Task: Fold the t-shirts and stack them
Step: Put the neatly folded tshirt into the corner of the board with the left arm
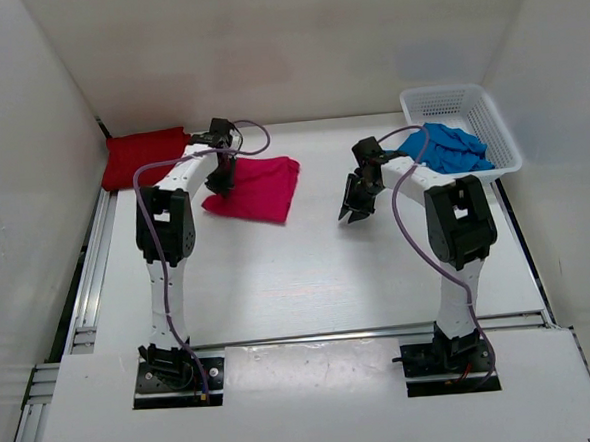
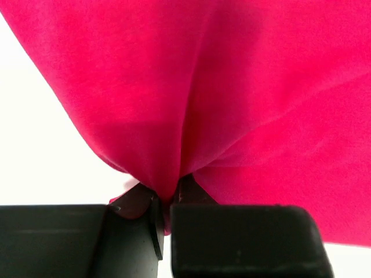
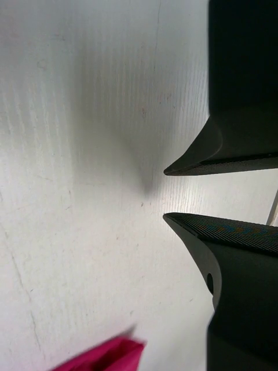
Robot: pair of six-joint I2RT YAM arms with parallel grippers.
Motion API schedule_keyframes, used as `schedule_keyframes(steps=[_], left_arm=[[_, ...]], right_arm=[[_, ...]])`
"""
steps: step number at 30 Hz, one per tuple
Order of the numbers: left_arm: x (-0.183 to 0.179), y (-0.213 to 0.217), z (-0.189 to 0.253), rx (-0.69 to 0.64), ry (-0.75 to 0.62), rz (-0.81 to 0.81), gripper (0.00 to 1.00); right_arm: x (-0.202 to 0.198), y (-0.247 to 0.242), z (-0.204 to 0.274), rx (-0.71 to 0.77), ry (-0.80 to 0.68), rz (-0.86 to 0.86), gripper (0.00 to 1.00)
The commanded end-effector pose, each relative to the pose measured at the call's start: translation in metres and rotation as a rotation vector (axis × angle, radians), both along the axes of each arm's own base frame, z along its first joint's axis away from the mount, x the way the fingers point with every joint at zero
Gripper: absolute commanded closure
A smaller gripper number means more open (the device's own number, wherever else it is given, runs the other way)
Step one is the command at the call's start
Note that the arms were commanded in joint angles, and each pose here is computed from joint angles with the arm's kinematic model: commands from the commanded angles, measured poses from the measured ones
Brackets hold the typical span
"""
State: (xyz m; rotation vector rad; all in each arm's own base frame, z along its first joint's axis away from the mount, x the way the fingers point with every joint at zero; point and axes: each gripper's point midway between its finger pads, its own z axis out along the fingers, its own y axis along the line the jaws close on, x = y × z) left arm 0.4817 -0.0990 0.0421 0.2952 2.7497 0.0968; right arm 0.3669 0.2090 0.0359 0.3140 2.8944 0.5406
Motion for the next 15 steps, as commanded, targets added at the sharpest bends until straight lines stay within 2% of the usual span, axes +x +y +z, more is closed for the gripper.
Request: schedule_keyframes(steps=[1,6,9,15], left_arm=[[0.050,0.055,0.059,0.271,-0.269,0.164,0.90],[0.097,0.092,0.089,0.340,-0.420,0.299,0.90],[0.112,0.111,0.109,0.365,-0.504,0.370,0.90],[0.126,0.147,0.133,0.382,-0.590,0.468,0.90]], right_arm=[[0.007,-0.004,0.028,-0.017,-0.065,0.015,0.63],[0.007,-0.004,0.028,-0.017,-0.065,0.015,0.63],[0.003,-0.007,0.027,-0.029,-0.057,0.012,0.63],[-0.002,-0.013,0.023,-0.058,-0.048,0.013,0.63]])
